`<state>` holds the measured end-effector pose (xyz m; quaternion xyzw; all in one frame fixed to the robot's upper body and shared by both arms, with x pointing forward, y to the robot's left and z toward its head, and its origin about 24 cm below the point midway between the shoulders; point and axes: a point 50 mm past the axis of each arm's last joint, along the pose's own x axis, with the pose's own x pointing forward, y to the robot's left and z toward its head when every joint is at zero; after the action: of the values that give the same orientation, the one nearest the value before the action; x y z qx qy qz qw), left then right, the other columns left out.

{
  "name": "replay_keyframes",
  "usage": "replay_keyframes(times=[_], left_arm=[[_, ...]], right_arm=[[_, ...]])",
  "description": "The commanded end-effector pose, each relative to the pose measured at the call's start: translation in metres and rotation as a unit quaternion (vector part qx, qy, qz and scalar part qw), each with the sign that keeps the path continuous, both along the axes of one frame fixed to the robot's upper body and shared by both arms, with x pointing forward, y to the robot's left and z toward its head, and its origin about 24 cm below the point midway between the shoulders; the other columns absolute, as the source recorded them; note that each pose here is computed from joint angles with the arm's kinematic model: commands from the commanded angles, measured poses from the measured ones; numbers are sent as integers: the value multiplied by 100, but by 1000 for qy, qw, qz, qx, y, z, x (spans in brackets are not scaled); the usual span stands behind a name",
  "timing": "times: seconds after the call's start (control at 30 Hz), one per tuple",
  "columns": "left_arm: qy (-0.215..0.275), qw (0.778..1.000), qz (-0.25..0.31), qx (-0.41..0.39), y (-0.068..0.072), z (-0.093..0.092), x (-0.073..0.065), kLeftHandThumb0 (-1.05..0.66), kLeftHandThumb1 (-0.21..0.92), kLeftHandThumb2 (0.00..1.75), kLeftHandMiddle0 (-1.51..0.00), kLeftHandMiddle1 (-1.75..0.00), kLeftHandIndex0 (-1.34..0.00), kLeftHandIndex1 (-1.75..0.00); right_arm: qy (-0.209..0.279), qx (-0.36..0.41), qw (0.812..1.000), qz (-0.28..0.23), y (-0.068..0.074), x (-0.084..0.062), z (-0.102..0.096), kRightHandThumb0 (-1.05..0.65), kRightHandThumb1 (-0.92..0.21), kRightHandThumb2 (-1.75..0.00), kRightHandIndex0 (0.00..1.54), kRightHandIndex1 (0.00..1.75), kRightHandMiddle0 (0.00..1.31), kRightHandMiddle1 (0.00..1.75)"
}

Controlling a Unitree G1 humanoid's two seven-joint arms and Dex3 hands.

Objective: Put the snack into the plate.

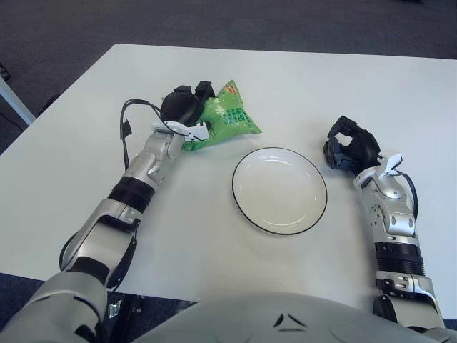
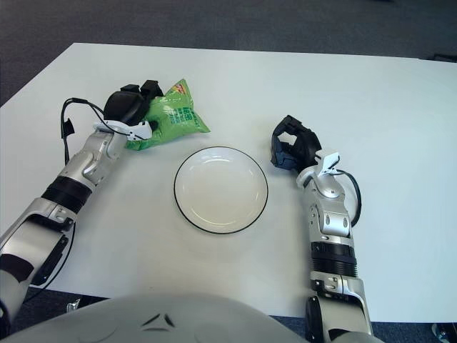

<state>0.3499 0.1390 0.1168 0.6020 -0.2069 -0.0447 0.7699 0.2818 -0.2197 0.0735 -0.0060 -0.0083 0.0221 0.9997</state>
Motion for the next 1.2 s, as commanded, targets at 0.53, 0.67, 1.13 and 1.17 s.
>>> replay_keyframes(times=[0.53, 0.67, 1.13, 1.17], left_arm=[[-42, 964, -43, -257, 8, 38, -3, 0, -8, 174, -91, -169, -69, -175], [-55, 959, -55, -274, 8, 44, -4, 0, -7, 175, -89, -173, -68, -175], [-145, 938, -95, -300, -9, 73, -10, 0, -6, 175, -89, -175, -68, -174], [-147, 938, -97, -300, -10, 74, -11, 0, -6, 175, -89, -175, -68, -174]], right_arm=[[63, -2, 998, -12, -5, -5, -28, -46, -39, -123, 131, 175, 56, 175], [65, -2, 998, -11, -6, -4, -28, -46, -39, -123, 131, 175, 56, 175], [67, 8, 998, -18, -5, -4, -29, -47, -35, -127, 130, 175, 59, 175], [67, 7, 998, -18, -5, -4, -29, -47, -35, -127, 130, 175, 59, 175]])
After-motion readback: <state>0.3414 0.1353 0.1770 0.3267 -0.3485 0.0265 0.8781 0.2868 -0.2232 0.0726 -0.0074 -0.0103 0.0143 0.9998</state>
